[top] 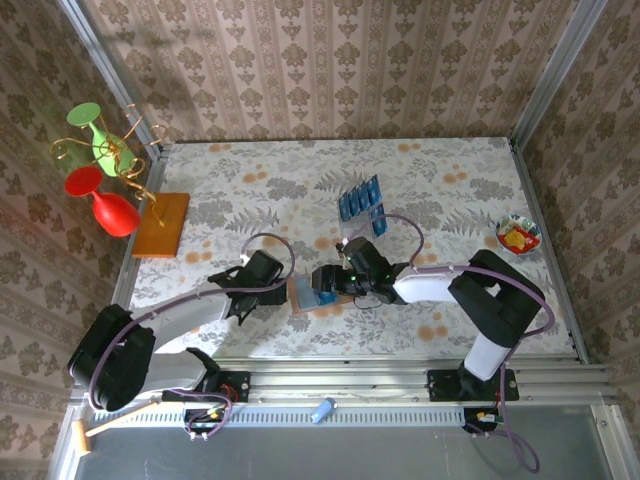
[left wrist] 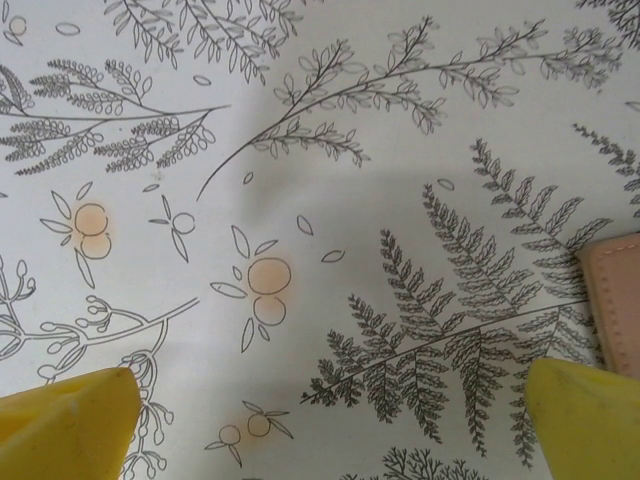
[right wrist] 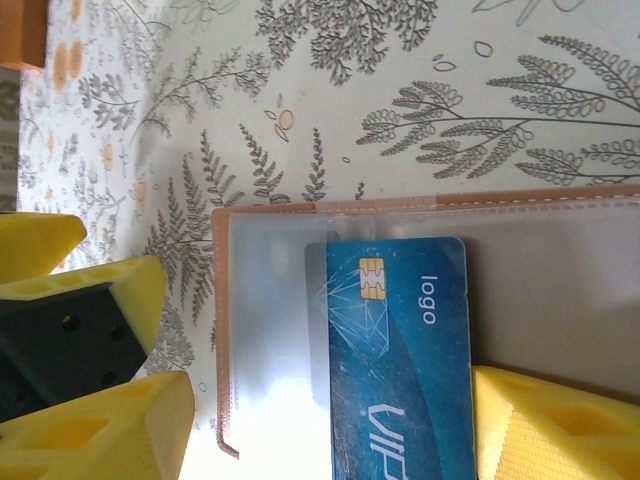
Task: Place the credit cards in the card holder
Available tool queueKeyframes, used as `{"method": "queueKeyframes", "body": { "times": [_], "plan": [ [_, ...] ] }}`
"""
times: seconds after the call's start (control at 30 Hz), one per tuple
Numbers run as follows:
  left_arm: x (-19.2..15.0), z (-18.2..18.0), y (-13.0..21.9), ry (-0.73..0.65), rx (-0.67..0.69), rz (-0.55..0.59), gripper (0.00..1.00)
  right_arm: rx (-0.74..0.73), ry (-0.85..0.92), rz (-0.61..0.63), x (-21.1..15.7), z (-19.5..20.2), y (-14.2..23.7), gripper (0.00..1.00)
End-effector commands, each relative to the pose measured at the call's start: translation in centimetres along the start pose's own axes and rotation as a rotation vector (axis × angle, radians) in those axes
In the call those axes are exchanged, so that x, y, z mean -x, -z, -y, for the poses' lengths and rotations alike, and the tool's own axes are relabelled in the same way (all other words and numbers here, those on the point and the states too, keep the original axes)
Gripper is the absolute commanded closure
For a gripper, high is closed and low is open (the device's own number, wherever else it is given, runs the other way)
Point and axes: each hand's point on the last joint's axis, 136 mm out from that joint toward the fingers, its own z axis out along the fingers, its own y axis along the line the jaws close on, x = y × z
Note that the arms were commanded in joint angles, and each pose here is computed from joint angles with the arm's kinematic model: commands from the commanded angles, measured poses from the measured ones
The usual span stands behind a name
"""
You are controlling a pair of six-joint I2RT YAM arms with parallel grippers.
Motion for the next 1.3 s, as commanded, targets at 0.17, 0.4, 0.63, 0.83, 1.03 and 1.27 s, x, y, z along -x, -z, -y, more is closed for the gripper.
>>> {"method": "queueKeyframes", "body": {
  "times": [0.17,0.4,0.63,0.83,1.03,1.27],
  "plan": [
    [-1.0,0.1,-0.8,0.020,0.002,-0.057,0.00,-0.070,0.022,-0.021,-0.3,0.7,0.1,0.28],
    [-1.2,0.8,-1.5,0.006,-0.018,-0.074,0.00,-0.077,0.035,-0.044,-1.0,0.0,-0.4,0.28],
    [-1.3,1.4,-1.9,-0.005,-0.030,-0.075,0.00,-0.082,0.064,-0.068,-1.9,-0.9,-0.8,0.28],
    [-1.3,1.4,-2.0,-0.006,-0.031,-0.076,0.00,-0.131,0.116,-0.071,-1.6,-0.9,-0.2,0.27],
    [-1.2,1.5,-2.0,-0.008,-0.035,-0.072,0.00,-0.175,0.190,-0.056,-0.1,-1.8,1.7,0.26],
    [-1.3,1.4,-1.8,-0.005,-0.032,-0.074,0.00,-0.293,0.212,-0.040,1.1,-0.4,3.1,0.45]
  ]
}}
